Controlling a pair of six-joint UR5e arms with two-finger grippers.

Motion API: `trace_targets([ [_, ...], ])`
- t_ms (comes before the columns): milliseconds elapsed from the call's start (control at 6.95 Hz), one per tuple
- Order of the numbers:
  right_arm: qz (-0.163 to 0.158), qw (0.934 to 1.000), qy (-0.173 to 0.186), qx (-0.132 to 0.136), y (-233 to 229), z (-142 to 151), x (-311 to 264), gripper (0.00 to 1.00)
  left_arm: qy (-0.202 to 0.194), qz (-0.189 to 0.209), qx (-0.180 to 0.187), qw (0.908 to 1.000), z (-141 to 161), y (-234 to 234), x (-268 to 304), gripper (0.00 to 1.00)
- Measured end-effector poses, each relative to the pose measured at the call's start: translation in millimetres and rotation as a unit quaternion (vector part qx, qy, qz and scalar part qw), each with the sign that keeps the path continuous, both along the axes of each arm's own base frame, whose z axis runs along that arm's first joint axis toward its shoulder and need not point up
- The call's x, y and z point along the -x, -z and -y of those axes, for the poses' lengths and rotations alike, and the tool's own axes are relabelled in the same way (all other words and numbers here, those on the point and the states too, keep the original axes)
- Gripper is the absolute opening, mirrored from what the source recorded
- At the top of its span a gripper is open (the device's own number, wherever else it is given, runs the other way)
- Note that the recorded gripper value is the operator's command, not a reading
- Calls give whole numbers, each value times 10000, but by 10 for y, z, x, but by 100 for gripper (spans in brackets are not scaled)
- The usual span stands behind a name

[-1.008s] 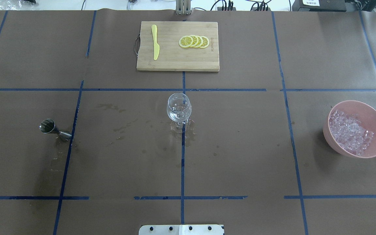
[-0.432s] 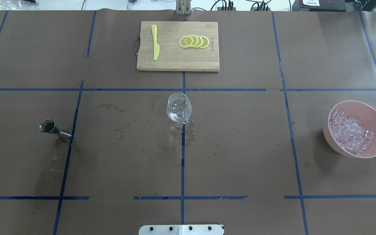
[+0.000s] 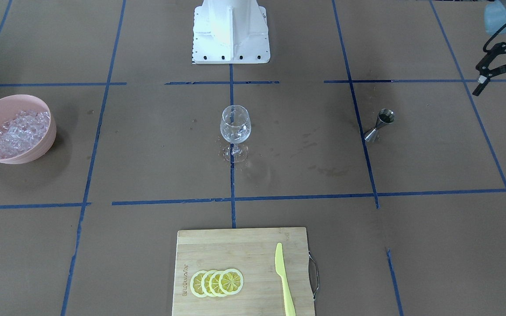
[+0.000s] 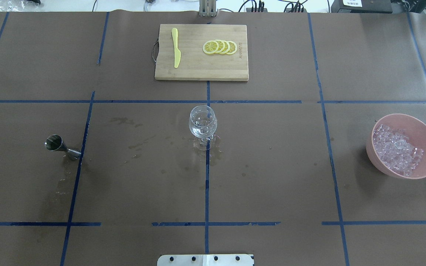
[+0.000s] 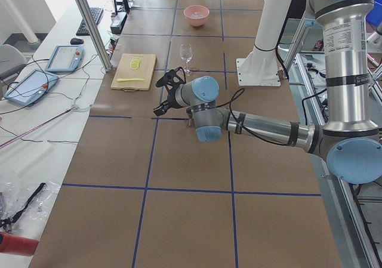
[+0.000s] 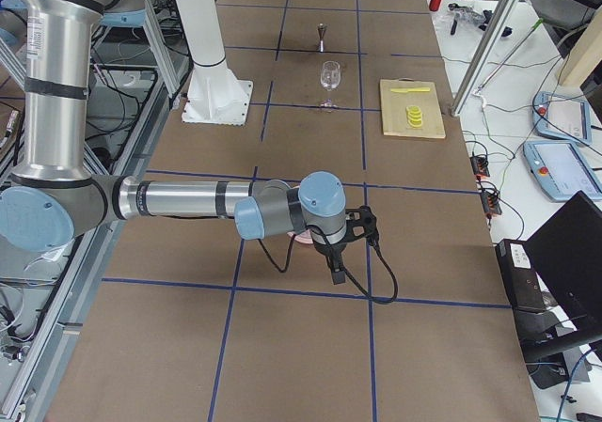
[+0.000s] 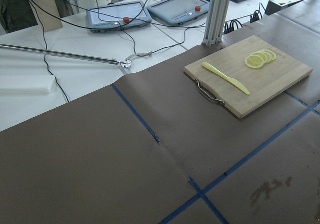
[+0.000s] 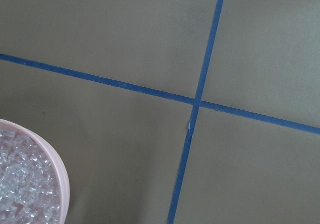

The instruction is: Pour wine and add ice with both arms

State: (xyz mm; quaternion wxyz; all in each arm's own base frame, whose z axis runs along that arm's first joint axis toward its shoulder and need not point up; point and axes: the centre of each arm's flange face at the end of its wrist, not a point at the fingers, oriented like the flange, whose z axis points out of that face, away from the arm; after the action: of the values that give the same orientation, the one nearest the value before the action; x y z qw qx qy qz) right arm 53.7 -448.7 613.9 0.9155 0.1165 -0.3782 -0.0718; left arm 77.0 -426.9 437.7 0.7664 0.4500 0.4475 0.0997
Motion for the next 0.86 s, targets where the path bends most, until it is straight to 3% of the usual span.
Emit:
trace_targets([
  [432,7,10000,-24,11,13,-17,-4,100,701,-236,146,9972,-320,221,-861,100],
  [864,7,10000,-28,10,19,-37,-7,100,1484,-582,481,9860,-838,151,-1824,100],
])
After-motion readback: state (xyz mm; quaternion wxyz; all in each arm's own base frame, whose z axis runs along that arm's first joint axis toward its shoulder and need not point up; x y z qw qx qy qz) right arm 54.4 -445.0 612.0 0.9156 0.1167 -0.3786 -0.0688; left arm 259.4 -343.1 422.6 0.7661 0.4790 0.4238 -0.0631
